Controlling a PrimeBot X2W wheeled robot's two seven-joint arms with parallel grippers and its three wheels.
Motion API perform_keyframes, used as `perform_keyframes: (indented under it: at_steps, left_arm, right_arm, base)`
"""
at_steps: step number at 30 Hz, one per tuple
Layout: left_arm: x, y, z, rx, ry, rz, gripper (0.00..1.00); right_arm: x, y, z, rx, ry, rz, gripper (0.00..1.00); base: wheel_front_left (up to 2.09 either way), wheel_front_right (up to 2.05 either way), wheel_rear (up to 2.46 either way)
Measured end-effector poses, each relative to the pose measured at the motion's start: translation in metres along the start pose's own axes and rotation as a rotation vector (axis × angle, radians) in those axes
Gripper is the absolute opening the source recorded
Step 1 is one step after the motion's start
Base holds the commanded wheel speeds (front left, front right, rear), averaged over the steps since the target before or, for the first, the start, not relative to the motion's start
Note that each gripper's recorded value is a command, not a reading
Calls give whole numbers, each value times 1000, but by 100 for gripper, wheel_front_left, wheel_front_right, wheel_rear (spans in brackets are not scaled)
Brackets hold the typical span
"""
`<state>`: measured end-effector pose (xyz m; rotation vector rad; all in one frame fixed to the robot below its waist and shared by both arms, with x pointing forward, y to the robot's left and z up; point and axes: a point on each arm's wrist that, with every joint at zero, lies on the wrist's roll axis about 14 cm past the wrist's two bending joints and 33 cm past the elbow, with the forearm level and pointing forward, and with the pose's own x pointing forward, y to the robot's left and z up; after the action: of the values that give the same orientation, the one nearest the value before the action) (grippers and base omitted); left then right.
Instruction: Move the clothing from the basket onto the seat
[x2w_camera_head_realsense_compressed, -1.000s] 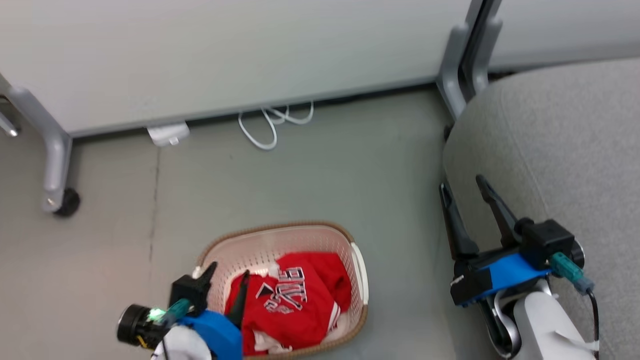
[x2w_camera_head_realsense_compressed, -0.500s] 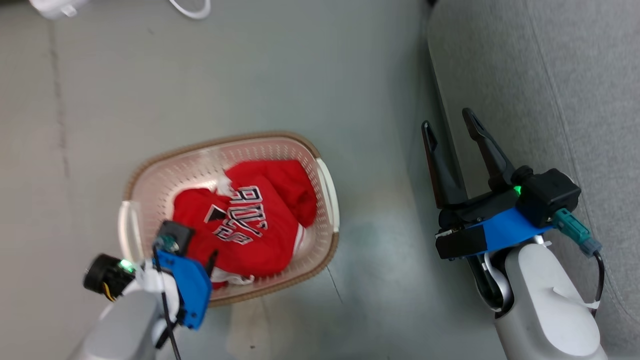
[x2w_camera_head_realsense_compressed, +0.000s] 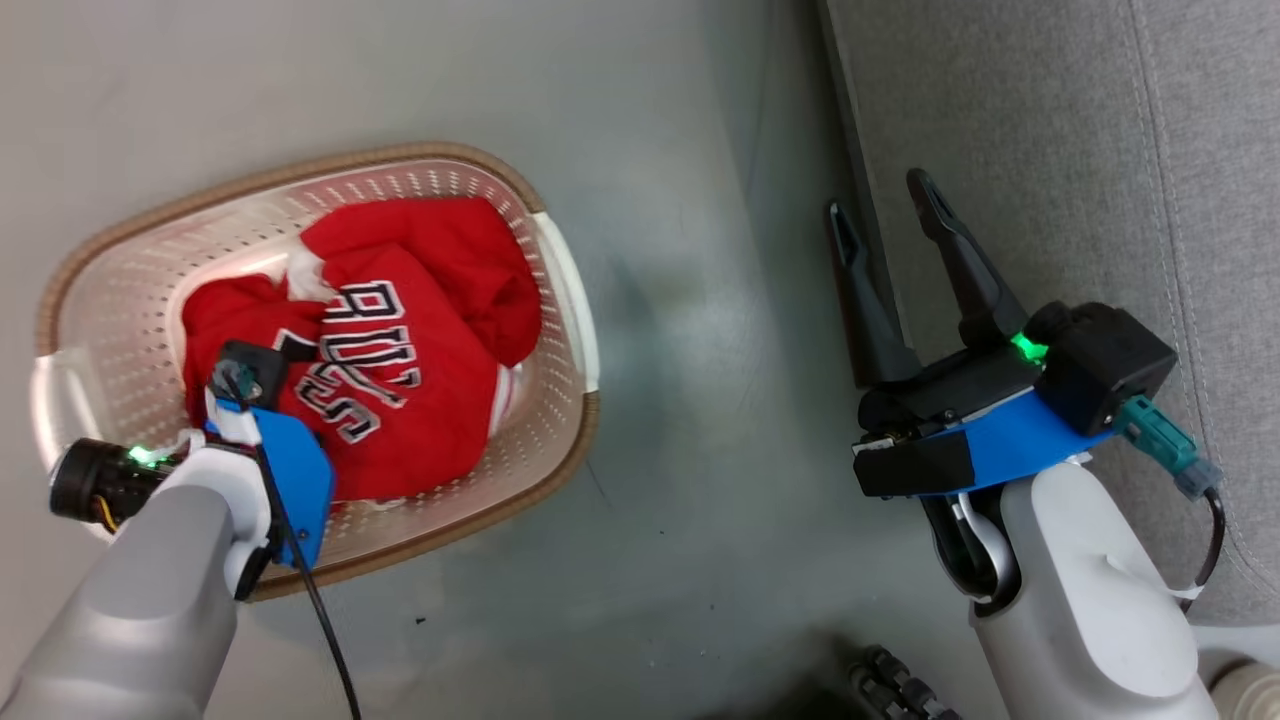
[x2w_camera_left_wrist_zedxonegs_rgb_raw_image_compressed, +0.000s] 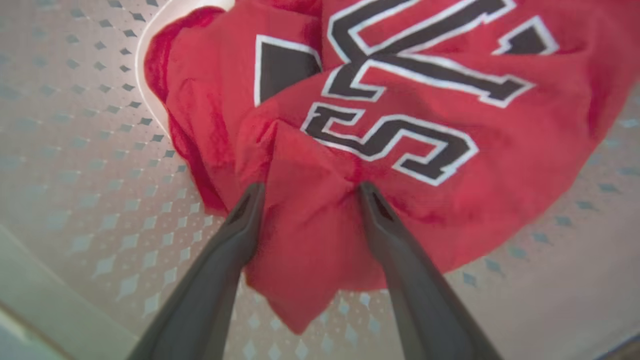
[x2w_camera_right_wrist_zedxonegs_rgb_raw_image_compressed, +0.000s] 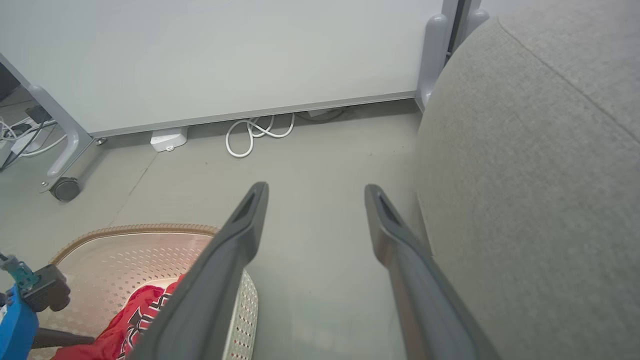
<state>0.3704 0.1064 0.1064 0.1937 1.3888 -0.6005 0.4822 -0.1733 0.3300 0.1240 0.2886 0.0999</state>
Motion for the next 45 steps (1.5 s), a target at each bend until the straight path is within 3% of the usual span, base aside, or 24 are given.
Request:
perform_keyframes:
  at_steps: [5, 6, 7, 8, 23, 29, 38, 45]
  left_arm:
    - [17, -4, -8, -20, 89, 1, 100]
    - [20, -5, -9, -19, 103, 0, 91]
    - [21, -5, -10, -14, 111, -1, 30]
    - [23, -5, -10, -6, 113, 0, 0]
    - [20, -3, -8, 6, 108, -10, 0]
    - [6, -10, 11, -9, 13, -13, 0]
    - [-68, -51, 85, -40, -348, -42, 0]
    - [-159, -104, 141, -54, -684, -107, 0]
  right_arm:
    - [2, -2, -11, 8, 23, -1, 100]
    - [2, -2, -12, 8, 25, -2, 100]
    - [3, -3, -12, 6, 25, -3, 100]
    - [4, -4, -12, 5, 25, -5, 100]
    - [5, -6, -8, 9, 15, -9, 100]
    - [4, -3, 9, 3, -19, -4, 100]
    - [-22, 12, 59, -13, -115, 14, 100]
    - [-62, 31, 83, -16, -159, 37, 100]
  base:
    - [0, 0, 0]
    - [0, 0, 0]
    - [0, 0, 0]
    - [0, 0, 0]
    - [0, 0, 0]
    - [0, 0, 0]
    - [0, 0, 0]
    - [0, 0, 0]
